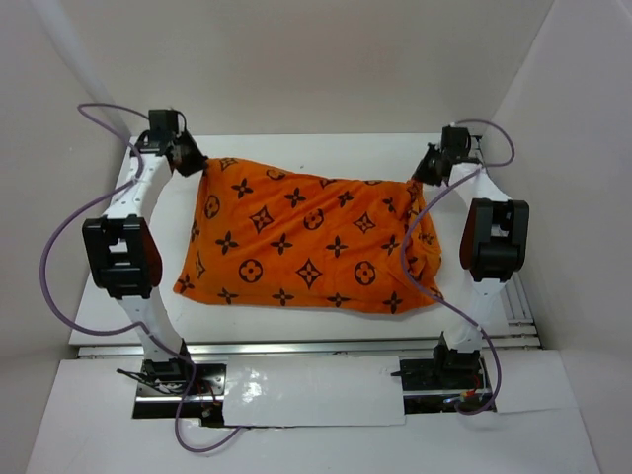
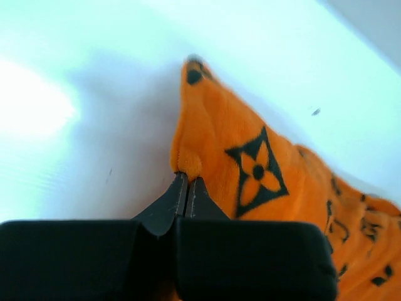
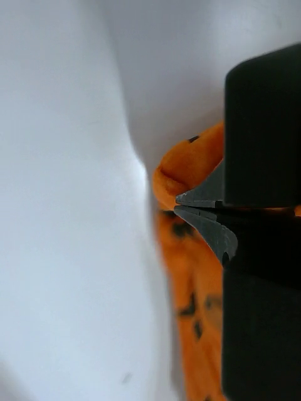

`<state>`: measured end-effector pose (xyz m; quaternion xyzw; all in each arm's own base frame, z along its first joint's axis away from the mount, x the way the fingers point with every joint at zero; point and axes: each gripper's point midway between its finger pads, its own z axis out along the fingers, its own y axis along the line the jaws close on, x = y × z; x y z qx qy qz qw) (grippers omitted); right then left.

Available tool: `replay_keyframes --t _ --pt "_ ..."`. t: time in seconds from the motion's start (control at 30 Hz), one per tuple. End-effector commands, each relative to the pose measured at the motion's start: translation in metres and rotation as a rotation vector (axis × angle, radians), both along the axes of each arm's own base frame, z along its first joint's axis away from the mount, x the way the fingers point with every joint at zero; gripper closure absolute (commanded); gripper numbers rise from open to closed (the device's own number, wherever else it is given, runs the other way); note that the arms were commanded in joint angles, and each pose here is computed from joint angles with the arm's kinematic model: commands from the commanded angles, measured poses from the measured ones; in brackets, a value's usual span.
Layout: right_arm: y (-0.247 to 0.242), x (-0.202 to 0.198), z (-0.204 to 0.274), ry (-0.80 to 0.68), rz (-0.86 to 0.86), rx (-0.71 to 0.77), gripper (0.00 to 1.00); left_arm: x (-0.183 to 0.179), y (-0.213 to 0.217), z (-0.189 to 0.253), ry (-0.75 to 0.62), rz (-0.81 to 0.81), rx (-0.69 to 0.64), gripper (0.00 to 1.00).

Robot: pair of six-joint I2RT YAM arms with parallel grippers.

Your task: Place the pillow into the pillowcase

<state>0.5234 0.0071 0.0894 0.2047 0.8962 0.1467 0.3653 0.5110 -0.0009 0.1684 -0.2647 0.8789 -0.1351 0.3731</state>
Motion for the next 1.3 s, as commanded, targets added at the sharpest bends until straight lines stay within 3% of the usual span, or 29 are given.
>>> replay_keyframes --t 0.0,0.03,0.07,0.13,0.17,0.33,0.4,0.43,0.47,0.53,0.57,0.6,0.63,0.67,0.7,0.73,0.77,0.8,0.83,0.87,0.9,1.07,1.2,1.27 --pt "-0.016 0.057 0.153 -0.366 0.001 -0.104 1.00 0.020 0.031 0.110 -0.217 0.045 0.098 1.00" --pt "-0.026 0.063 0.178 -0.418 -0.023 -0.117 1.00 0.025 0.034 0.169 -0.334 0.060 0.115 1.00" --pt "-0.035 0.072 0.229 -0.528 -0.046 -0.134 1.00 0.026 0.043 0.189 -0.365 0.077 0.132 1.00" --pt "-0.050 0.079 0.275 -0.614 -0.086 -0.169 1.00 0.020 0.062 0.224 -0.401 0.115 0.143 1.00" --pt "-0.058 0.073 0.327 -0.696 -0.105 -0.192 1.00 0.010 0.061 0.274 -0.511 0.109 0.132 1.00" --pt "-0.080 0.039 0.419 -0.882 -0.150 -0.257 1.00 -0.036 0.074 0.343 -0.685 0.149 0.149 1.00" --pt "-0.101 0.034 0.393 -0.849 -0.183 -0.270 1.00 -0.062 0.084 0.337 -0.678 0.210 0.188 1.00" --pt "-0.099 0.010 0.418 -0.923 -0.187 -0.281 1.00 -0.063 0.092 0.307 -0.612 0.235 0.191 1.00" --pt "-0.106 0.014 0.351 -0.795 -0.180 -0.264 1.00 -0.078 0.094 0.306 -0.607 0.255 0.214 1.00" --pt "-0.091 -0.005 0.320 -0.759 -0.102 -0.226 1.00 -0.089 0.102 0.266 -0.514 0.291 0.223 1.00" --pt "-0.083 -0.008 0.297 -0.740 -0.061 -0.204 1.00 -0.090 0.098 0.192 -0.374 0.287 0.174 1.00" --pt "-0.072 -0.017 0.222 -0.608 -0.023 -0.141 1.00 -0.104 0.090 0.179 -0.385 0.276 0.149 1.00" --pt "-0.058 -0.027 0.193 -0.567 0.029 -0.091 1.00 -0.109 0.082 0.149 -0.356 0.263 0.112 1.00" --pt "-0.052 -0.040 0.177 -0.545 0.021 -0.051 1.00 -0.126 0.072 0.072 -0.210 0.277 0.030 1.00" --pt "-0.039 -0.065 0.106 -0.400 0.016 0.005 0.94 -0.139 0.064 0.043 -0.144 0.291 -0.017 1.00" --pt "-0.032 -0.079 0.080 -0.344 0.003 0.033 0.83 -0.156 0.056 0.019 -0.080 0.301 -0.045 0.93" --pt "-0.026 -0.106 0.046 -0.270 -0.002 0.050 0.58 -0.179 0.048 -0.022 0.033 0.343 -0.096 0.77" --pt "-0.026 -0.115 0.040 -0.252 -0.005 0.041 0.21 -0.190 0.047 -0.036 0.077 0.352 -0.093 0.44" --pt "-0.032 -0.127 0.042 -0.221 -0.028 -0.001 0.00 -0.204 0.045 -0.040 0.113 0.384 -0.107 0.27" --pt "-0.036 -0.133 0.046 -0.204 -0.052 -0.018 0.00 -0.210 0.046 -0.040 0.124 0.394 -0.098 0.10" --pt "-0.038 -0.129 0.067 -0.236 -0.056 -0.058 0.00 -0.215 0.048 -0.038 0.128 0.399 -0.079 0.00" --pt "-0.040 -0.138 0.127 -0.382 -0.133 -0.117 0.00 -0.220 0.042 -0.003 0.048 0.370 -0.064 0.00" --pt "-0.034 -0.137 0.122 -0.335 -0.092 -0.117 0.00 -0.218 0.031 -0.005 0.058 0.323 -0.068 0.00" --pt "-0.023 -0.132 0.120 -0.316 -0.039 -0.115 0.00 -0.218 0.028 -0.022 0.125 0.307 -0.063 0.00"
